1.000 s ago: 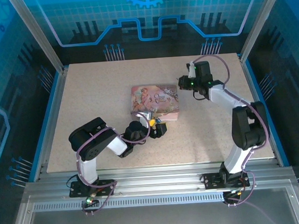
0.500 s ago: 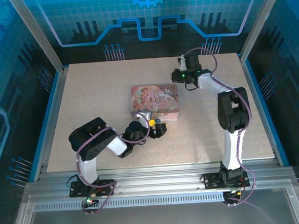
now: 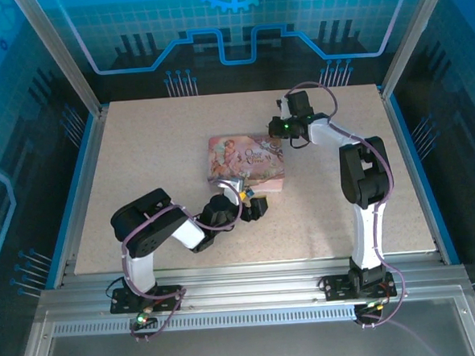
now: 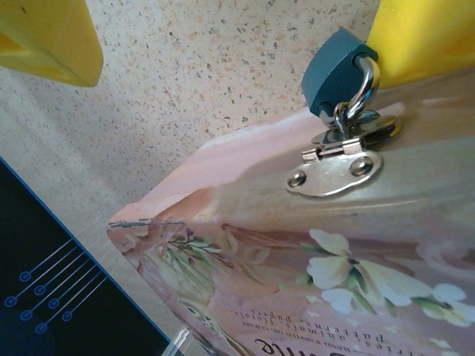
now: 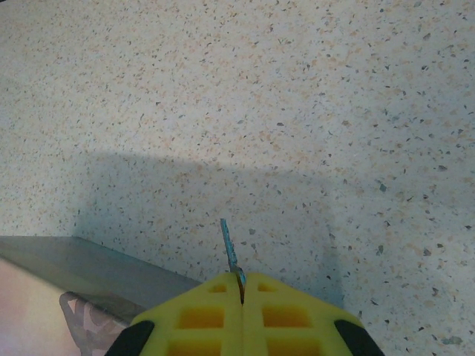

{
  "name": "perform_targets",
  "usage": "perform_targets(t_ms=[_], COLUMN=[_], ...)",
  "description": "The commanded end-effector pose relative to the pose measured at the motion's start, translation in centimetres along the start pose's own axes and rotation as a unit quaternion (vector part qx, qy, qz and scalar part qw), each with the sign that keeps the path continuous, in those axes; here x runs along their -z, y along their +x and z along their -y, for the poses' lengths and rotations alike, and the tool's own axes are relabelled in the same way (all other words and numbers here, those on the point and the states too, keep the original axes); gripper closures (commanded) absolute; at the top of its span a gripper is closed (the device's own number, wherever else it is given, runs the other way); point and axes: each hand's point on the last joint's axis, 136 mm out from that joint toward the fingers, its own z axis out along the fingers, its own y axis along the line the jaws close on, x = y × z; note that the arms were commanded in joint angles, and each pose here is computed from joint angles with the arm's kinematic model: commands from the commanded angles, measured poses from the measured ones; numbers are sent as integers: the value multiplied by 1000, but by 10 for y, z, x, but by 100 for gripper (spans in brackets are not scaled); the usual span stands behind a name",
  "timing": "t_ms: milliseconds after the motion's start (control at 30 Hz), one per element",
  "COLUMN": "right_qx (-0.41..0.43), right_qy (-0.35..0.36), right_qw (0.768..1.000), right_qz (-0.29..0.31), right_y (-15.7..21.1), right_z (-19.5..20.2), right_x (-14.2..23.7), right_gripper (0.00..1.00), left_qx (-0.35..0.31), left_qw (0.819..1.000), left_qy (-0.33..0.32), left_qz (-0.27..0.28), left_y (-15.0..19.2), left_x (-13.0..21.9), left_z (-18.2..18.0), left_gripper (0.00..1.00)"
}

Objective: Unlock the padlock with the key

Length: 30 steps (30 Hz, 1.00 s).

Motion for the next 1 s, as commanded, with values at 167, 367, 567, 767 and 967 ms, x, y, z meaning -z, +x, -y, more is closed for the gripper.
perform_targets(t_ms=[167, 367, 567, 767, 967], right_qx=[13, 18, 21, 24, 24], right_qy=[-1, 0, 1, 2, 0], right_qw=[1000, 999, 999, 999, 999], right_qz=[-24, -27, -28, -28, -29], right_y=[19, 22, 23, 23, 25], right_z=[-5, -7, -8, -8, -10], right_x=[-10, -10, -9, -10, -11], right_gripper=[100, 100, 100, 100, 100], left_qx=[64, 85, 113, 85, 14], left_qw=[998, 996, 993, 996, 998], left_qy=[29, 29, 24, -10, -54], left_qz=[1, -15, -19, -18, -25], left_y=[-17, -17, -16, -15, -14], left_x=[16, 17, 15, 17, 12], left_z=[-3, -9, -17, -26, -26], left_gripper=[10, 10, 10, 10, 7])
